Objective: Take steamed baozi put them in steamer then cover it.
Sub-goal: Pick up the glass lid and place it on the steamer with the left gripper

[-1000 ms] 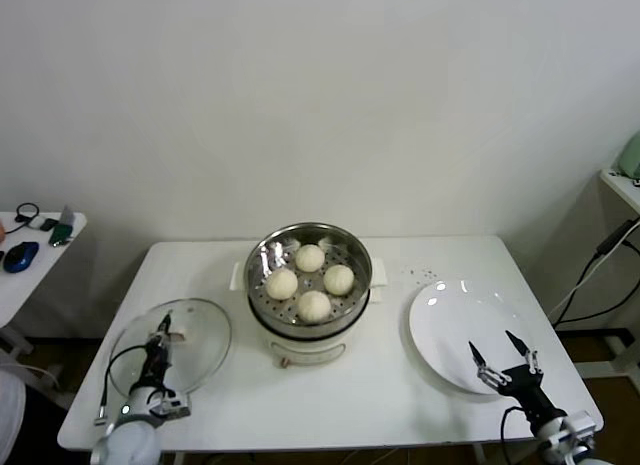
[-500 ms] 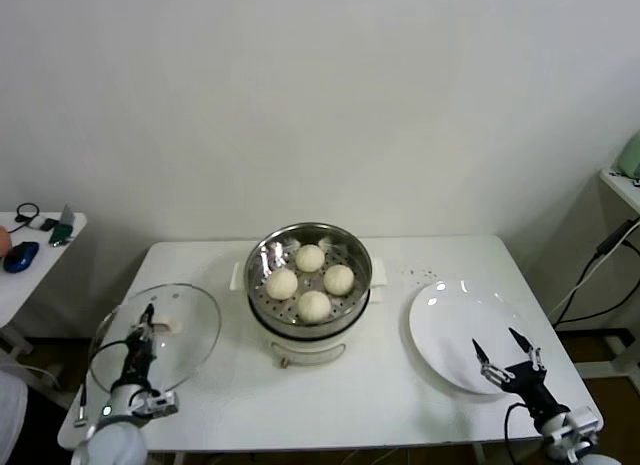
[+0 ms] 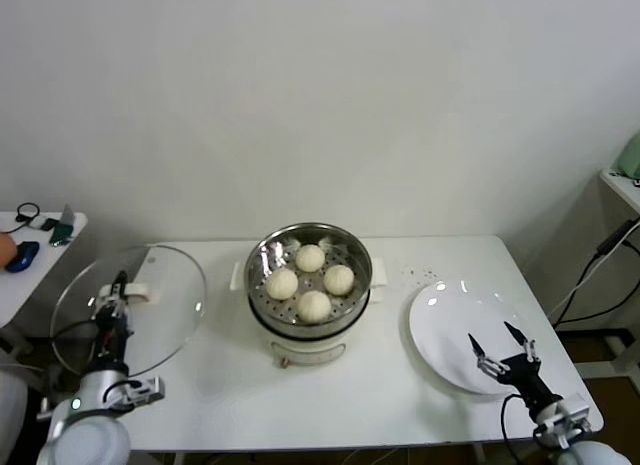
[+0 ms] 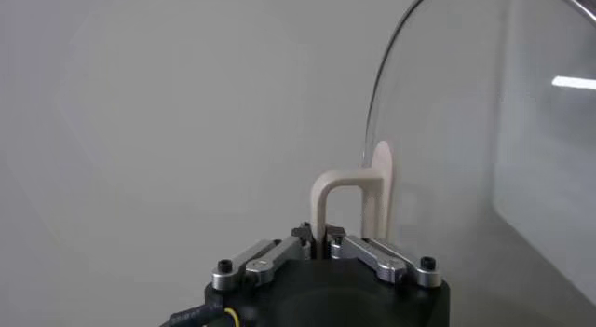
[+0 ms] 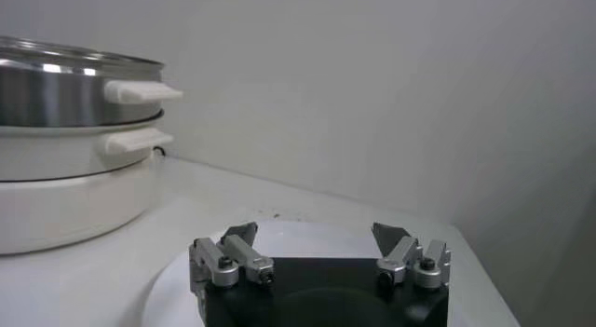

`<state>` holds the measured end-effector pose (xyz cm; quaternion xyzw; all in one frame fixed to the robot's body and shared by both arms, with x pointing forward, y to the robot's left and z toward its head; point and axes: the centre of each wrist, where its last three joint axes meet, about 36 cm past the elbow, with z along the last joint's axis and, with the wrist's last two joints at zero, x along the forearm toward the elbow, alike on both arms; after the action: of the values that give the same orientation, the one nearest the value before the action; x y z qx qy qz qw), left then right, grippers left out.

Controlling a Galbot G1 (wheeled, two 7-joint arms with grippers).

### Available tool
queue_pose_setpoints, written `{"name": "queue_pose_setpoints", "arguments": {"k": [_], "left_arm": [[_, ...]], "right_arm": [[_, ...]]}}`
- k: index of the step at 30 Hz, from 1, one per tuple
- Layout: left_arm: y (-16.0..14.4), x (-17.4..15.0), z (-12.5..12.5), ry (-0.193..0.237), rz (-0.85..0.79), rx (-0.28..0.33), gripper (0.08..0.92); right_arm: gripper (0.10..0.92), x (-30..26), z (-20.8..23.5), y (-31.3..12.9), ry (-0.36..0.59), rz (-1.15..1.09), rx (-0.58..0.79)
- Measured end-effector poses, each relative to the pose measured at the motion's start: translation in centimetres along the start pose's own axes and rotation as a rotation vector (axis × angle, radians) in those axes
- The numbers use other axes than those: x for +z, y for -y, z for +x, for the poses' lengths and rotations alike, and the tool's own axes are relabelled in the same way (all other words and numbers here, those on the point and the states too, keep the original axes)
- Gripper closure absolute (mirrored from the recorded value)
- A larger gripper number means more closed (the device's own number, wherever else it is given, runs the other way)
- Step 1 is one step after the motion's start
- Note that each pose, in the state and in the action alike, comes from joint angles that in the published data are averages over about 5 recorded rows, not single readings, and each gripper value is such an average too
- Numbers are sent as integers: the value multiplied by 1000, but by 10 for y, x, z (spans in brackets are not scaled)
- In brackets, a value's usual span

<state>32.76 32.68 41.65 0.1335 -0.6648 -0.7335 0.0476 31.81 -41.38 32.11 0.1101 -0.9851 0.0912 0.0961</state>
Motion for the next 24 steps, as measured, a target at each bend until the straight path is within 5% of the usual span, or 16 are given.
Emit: {"name": "queue_pose_setpoints", "arguments": {"k": [8, 24], "left_arm": [[-32, -33, -1, 48, 4, -23, 850], [-50, -151, -25, 130, 98, 52, 850]], "right_arm": [[200, -3, -17, 2, -5, 21, -4], [200, -4, -32, 13, -12, 49, 35]]}}
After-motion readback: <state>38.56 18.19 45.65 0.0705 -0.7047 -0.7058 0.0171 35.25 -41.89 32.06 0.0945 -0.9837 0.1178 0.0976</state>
